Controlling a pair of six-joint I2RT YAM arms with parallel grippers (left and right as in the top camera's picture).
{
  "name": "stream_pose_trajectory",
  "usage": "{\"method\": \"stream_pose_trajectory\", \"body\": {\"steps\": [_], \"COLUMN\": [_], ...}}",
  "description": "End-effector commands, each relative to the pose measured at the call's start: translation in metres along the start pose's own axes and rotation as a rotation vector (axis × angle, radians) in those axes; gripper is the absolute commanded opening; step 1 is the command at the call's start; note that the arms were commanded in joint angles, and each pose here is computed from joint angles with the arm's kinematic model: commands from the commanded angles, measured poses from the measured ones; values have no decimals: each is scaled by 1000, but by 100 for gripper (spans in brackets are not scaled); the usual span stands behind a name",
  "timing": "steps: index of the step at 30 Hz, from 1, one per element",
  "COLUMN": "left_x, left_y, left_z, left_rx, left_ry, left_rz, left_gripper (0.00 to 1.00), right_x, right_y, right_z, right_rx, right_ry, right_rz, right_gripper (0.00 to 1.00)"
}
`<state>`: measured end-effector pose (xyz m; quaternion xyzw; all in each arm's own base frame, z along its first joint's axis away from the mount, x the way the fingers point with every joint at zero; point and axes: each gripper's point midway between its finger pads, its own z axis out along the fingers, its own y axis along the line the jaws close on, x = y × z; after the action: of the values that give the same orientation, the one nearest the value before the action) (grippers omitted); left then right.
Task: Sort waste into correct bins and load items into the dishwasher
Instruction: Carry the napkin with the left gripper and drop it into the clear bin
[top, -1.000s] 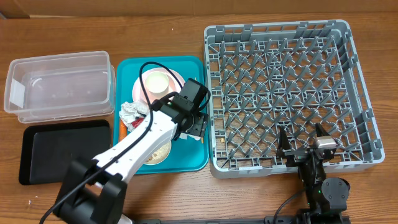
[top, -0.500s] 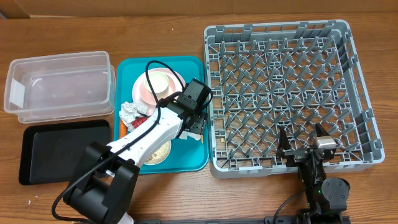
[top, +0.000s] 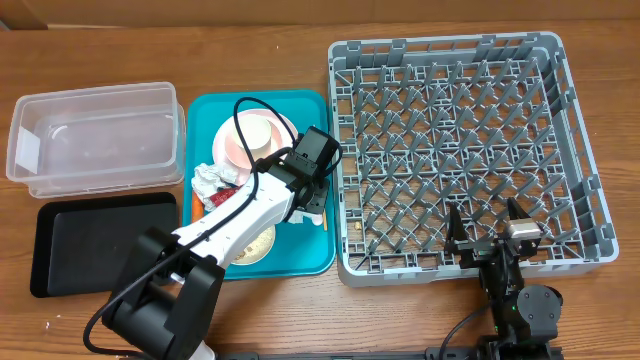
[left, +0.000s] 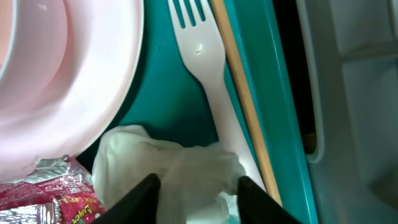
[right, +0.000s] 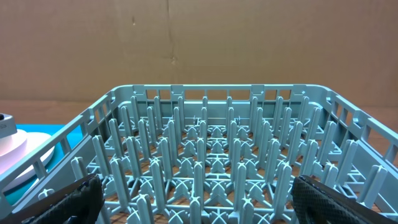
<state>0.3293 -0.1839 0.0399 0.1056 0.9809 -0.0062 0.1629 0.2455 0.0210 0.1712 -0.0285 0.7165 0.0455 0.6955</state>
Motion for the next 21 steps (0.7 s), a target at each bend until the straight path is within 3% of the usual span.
{"method": "stream_pose_trajectory", "body": {"steps": [1, 4, 6, 12, 21], "left_x": [-4, -4, -5, -26, -79], "left_y": [-1, -1, -1, -5, -19], "left_z": [3, 3, 2, -13, -86], "left_rx": [-14, -14, -14, -2, 61], "left_ry": [-6, -6, -11, -61, -136], "left_rz": [3, 3, 2, -5, -18], "left_gripper": [34, 20, 4, 4, 4], "right_x": [1, 1, 1, 1, 1], "right_y": [0, 0, 0, 0, -1], "right_z": [0, 0, 0, 0, 0], "right_rx": [1, 1, 1, 1, 1], "right_ry": [-5, -5, -5, -5, -5], "right_rz": [-3, -3, -3, -3, -3], "right_gripper": [100, 100, 100, 100, 100]}}
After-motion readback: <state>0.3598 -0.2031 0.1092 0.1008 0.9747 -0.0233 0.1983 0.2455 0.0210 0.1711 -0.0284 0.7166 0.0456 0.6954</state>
